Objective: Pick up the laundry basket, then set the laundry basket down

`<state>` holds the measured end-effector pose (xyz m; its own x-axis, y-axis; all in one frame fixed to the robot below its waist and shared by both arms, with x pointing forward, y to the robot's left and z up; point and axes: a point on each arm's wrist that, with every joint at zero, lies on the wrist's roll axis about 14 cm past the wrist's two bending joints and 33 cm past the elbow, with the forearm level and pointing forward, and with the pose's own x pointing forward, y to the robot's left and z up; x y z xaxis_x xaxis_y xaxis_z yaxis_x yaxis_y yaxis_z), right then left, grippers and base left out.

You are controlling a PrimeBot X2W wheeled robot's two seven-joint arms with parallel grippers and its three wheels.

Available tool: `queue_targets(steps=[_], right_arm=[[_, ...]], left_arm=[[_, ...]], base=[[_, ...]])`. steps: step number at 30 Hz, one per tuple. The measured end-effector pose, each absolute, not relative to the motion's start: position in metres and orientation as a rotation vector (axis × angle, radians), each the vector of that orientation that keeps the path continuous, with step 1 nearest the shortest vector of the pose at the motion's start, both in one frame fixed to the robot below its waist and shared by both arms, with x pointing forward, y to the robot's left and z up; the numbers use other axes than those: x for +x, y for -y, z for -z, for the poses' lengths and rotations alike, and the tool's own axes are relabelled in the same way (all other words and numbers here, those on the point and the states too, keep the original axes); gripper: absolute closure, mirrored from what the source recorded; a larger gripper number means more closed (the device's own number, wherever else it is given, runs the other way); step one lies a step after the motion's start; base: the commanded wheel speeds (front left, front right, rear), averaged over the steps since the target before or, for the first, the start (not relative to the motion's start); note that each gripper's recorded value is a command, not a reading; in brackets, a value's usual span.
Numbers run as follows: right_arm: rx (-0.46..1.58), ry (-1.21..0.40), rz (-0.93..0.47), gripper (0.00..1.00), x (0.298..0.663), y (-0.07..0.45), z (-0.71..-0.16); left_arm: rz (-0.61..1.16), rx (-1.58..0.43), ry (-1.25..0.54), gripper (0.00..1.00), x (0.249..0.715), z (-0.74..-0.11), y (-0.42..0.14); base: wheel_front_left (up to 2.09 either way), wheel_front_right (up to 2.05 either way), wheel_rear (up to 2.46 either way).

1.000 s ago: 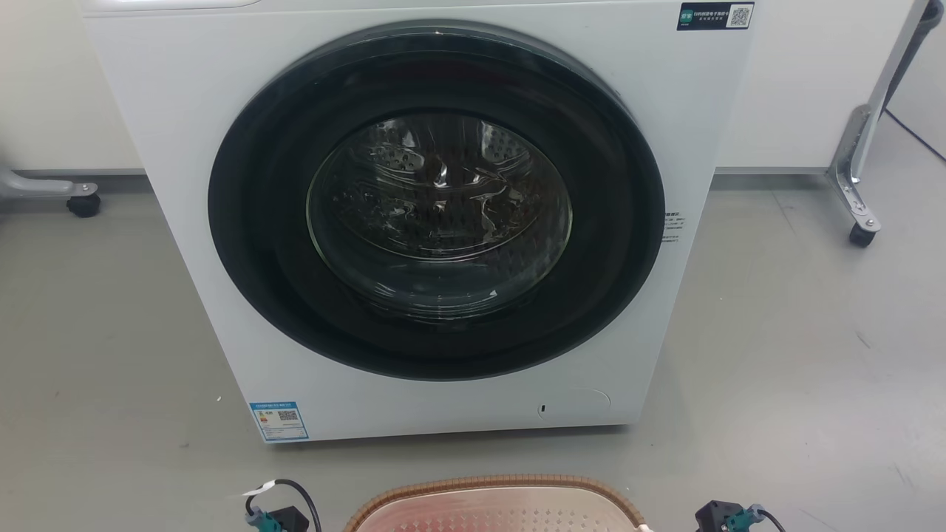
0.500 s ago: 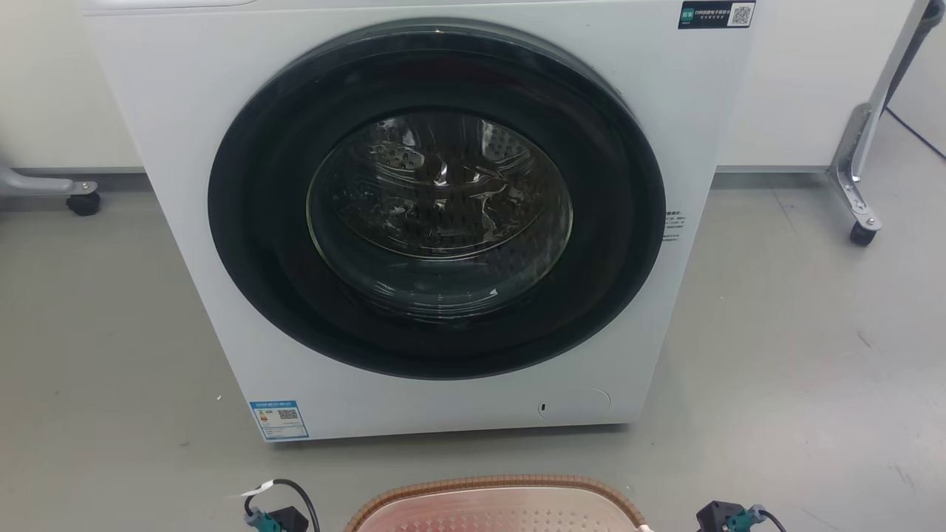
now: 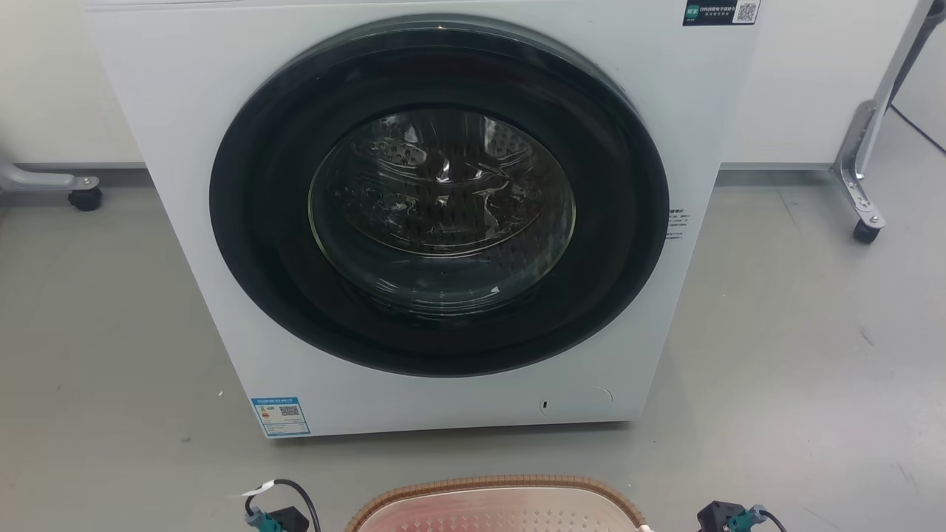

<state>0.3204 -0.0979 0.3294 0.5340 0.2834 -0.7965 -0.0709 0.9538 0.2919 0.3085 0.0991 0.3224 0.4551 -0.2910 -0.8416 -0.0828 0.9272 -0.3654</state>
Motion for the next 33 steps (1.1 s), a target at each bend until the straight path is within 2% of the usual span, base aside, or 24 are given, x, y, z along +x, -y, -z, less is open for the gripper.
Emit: queue_targets(steps=[24, 33], right_arm=[[0.231, -1.009, -0.19, 1.0, 0.325, 0.102, -0.317], [0.222, -0.955, -0.177, 1.0, 0.366, 0.101, -0.317]], left_arm=[[0.133, -0.374, -1.12, 1.0, 0.312, -0.31, -0.096], [0.133, -0.368, -1.07, 1.0, 0.353, -0.308, -0.097]], base=[[0.0, 0.0, 0.0], [0.0, 0.0, 0.0]])
